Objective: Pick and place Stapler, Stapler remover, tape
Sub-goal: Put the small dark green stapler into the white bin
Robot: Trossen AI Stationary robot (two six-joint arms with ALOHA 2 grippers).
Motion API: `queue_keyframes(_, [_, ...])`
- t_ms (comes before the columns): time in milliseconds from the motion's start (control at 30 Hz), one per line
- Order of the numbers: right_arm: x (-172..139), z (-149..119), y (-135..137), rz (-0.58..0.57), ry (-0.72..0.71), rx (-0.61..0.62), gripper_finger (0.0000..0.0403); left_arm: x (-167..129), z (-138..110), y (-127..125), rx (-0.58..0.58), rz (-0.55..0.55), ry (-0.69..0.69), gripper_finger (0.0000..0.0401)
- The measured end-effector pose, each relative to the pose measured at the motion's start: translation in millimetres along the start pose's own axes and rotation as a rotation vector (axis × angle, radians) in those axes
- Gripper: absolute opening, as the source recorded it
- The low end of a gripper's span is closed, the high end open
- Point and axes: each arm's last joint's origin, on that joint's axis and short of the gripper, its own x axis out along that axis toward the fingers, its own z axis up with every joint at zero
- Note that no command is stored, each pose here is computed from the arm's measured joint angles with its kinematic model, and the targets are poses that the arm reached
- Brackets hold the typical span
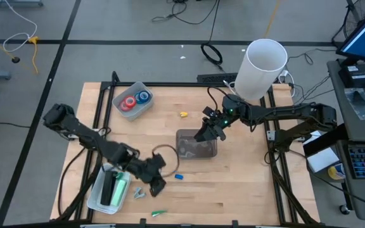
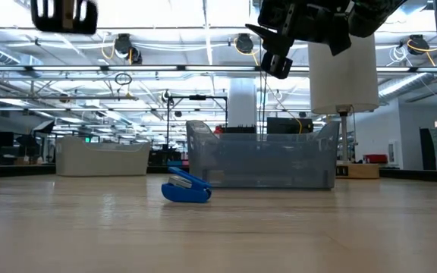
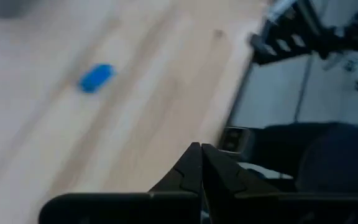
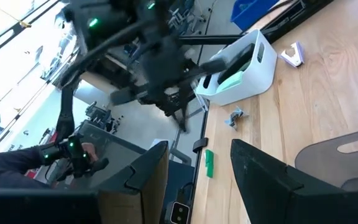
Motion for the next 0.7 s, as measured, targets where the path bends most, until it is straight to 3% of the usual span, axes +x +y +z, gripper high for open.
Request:
queue_keyframes(200, [0.1,-0.5,-0.4,0.000,0.006,0.004,0.0167,35.6,-24.1,-16.7,0.059,0.049,0.226,0.0003])
queue_keyframes(400, [0.0,-0.8,0.0,0.013,0.018,0.004,0.0167,64.4,-51.0,-7.5,-0.112,0.211,0.429,0.0008])
queue_keyframes(700, [0.0,-0.9,-0.1,0.012,0.019,-0.005,0.0167,71.3,-66.0,-19.9,-0.197,0.164,0.377,0.0011])
